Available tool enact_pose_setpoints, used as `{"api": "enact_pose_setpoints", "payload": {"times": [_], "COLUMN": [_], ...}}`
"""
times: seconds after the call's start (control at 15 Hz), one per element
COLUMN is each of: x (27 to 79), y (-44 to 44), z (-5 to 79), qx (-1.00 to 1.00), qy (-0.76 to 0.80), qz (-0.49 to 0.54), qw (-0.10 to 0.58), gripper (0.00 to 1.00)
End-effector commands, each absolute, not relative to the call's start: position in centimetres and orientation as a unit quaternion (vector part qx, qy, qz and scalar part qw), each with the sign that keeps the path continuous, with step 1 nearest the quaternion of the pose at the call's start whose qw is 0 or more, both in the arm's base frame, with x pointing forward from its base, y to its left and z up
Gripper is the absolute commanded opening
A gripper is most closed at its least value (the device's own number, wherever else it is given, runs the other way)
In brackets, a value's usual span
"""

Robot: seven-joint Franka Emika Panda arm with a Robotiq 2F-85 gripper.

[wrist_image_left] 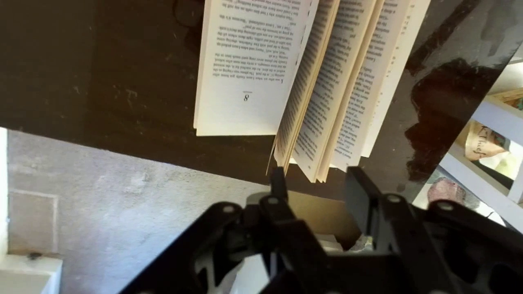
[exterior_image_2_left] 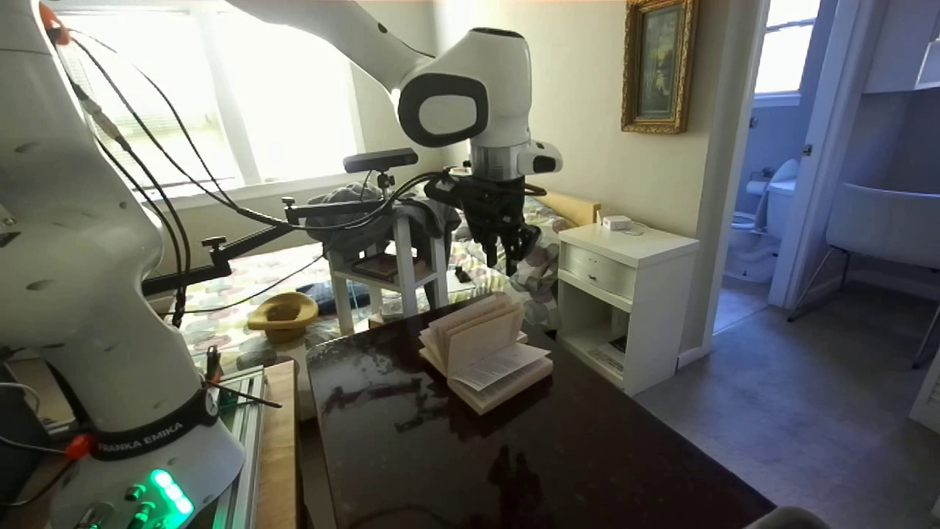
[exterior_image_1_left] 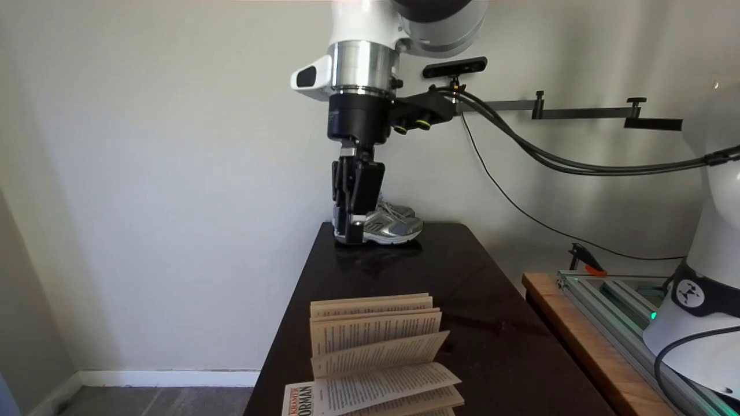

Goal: Open the book on the right

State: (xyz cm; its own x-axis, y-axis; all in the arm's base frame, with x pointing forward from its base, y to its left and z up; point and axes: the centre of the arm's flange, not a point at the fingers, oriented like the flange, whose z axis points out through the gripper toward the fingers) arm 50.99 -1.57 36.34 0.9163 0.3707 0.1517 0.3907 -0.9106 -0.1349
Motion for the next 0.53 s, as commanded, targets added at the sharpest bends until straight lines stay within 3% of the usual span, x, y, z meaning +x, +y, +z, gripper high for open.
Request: {"api": "enact_pose_setpoints", "payload": {"times": [0.0, 0.2, 0.47], "x": [47.9, 46.4, 44.4], "y": [-1.9, -2.0, -1.8], "z": [39.0, 40.6, 42.3], "qx": [-0.987, -0.991, -0.993], "qy": [-0.141, -0.112, -0.095], "qz": [-0.037, -0.028, -0.017], "qw": [0.073, 0.069, 0.072], "gripper": [0.74, 0.96, 1.00]}}
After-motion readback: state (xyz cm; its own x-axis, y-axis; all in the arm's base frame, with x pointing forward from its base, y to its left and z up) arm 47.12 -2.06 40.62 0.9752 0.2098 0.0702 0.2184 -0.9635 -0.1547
